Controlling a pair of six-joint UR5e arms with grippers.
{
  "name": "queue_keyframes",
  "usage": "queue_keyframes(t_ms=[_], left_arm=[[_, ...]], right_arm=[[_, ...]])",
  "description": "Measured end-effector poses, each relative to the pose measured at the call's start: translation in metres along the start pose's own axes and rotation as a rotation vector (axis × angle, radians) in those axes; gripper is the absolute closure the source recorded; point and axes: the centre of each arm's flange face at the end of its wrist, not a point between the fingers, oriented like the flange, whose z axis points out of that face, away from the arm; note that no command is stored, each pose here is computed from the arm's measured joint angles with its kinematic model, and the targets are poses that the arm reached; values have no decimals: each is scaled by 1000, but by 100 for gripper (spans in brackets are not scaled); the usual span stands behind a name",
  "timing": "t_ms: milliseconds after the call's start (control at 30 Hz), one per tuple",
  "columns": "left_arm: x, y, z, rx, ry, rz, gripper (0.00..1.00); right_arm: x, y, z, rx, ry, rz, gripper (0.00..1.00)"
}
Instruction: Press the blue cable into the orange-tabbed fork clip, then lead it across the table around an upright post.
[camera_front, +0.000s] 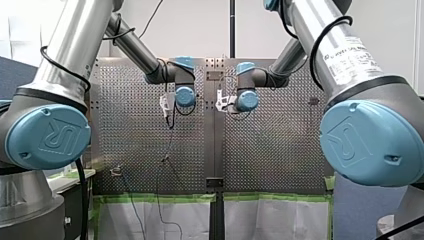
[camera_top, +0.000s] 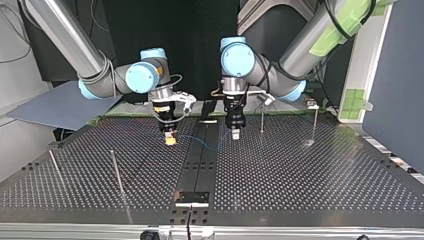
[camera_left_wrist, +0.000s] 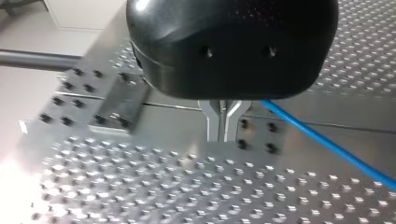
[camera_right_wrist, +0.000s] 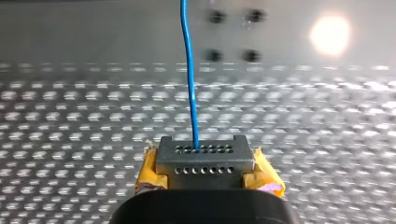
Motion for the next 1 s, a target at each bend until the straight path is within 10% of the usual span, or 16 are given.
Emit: queue_keyframes(t_ms=[1000], left_arm=[[-95,-33,25,43,-69,-18,100]], right_arm=[[189,23,-54,-44,256,36,100]])
